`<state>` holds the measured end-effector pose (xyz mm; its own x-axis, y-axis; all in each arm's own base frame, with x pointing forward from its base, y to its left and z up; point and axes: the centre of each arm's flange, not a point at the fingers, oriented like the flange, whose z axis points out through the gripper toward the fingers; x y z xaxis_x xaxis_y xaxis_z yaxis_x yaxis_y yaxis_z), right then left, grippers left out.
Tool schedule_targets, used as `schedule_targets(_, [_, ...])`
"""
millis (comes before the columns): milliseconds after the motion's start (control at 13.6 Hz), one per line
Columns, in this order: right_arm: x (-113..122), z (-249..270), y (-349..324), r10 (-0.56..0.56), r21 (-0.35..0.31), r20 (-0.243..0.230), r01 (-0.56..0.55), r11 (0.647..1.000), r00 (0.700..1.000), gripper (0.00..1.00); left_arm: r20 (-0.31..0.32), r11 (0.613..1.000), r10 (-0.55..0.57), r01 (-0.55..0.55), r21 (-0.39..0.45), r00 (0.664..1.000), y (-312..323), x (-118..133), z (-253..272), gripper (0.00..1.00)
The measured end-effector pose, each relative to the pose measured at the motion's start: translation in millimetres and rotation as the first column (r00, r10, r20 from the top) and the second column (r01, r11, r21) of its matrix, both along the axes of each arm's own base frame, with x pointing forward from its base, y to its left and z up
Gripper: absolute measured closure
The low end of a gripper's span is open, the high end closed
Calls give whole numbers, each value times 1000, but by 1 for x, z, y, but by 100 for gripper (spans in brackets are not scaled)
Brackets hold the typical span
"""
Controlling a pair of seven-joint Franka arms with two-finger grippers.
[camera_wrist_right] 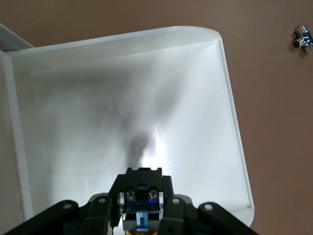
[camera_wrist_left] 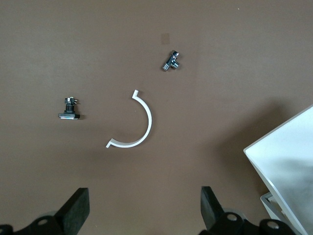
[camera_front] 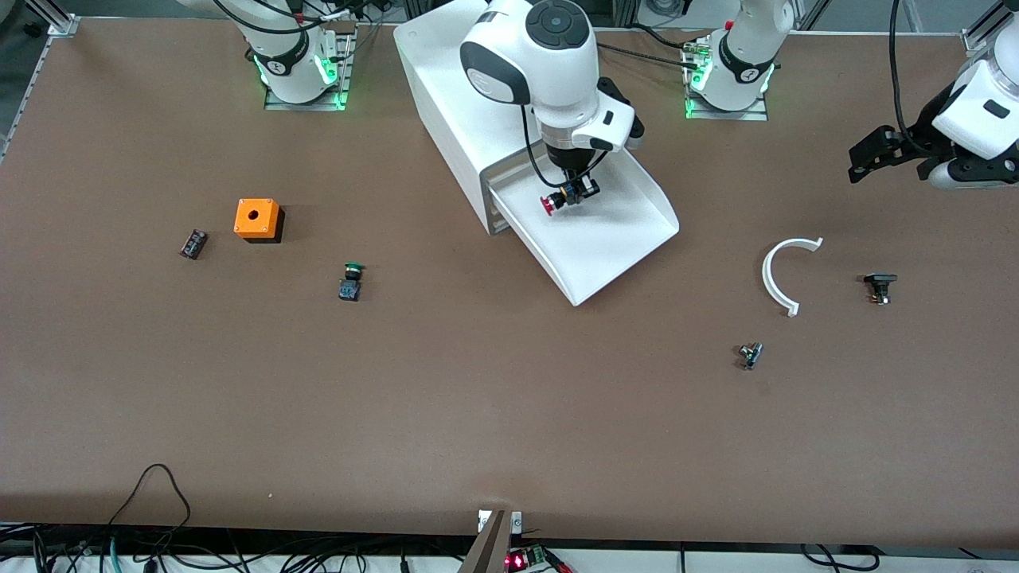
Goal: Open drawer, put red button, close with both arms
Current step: 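Open the right gripper to drop the button and withdraw it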
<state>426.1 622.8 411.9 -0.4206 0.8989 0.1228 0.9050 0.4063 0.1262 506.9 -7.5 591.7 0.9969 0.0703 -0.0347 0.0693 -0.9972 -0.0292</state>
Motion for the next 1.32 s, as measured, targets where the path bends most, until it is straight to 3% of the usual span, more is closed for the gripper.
schedule_targets(660, [-7, -60, 20, 22, -63, -9, -23, 998, 1000, 67, -34, 1000, 10, -10, -7, 999, 0, 7, -16, 0])
schedule_targets(806, [-7, -56, 21, -26, -56, -10, 26, 998, 1000, 54, -38, 1000, 8, -9, -8, 999, -1, 8, -18, 0])
schedule_targets(1173, [-1, -29, 22, -130, -12, 9, 130, 991, 992, 1, -82, 1000, -18, 17, -11, 996, -16, 4, -23, 0])
schedule_targets(1319, [13, 15, 9, -243, 28, 32, 242, 970, 969, 0, -81, 999, -48, 46, -21, 996, -35, 3, -21, 0])
